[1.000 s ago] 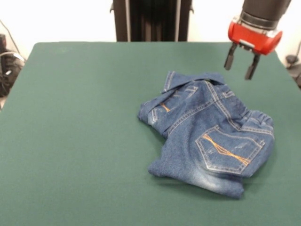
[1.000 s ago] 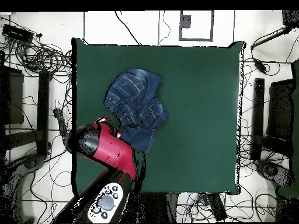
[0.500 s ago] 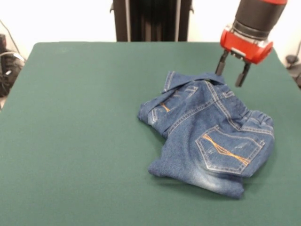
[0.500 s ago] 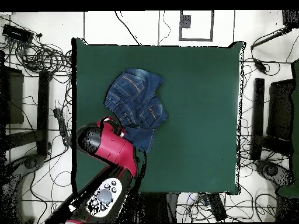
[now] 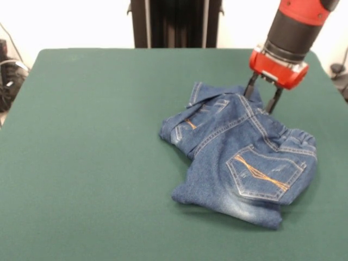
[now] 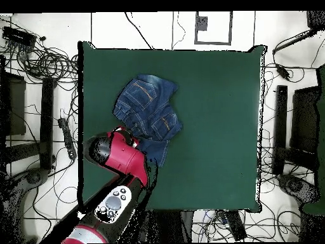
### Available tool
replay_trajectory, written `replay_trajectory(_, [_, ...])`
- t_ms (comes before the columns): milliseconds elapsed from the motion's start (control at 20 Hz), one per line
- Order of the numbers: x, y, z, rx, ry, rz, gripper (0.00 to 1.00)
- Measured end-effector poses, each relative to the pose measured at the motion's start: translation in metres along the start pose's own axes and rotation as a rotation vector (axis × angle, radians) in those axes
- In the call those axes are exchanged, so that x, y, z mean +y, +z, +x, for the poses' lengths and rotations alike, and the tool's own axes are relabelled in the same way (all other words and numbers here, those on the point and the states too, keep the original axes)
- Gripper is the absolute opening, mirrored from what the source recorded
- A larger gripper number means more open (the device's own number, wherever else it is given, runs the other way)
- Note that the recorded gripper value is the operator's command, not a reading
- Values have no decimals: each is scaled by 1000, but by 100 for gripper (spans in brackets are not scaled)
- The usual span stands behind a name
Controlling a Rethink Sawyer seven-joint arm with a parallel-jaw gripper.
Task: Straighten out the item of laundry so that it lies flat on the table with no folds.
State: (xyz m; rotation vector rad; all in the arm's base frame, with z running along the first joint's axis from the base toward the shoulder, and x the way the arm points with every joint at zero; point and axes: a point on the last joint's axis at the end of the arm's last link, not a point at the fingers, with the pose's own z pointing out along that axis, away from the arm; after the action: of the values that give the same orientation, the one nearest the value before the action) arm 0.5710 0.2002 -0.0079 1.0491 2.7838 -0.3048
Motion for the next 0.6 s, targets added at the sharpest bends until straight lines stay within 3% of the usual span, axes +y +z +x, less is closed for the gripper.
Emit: replay_trajectory(600, [1,24,-1,-76,-13,-10,100])
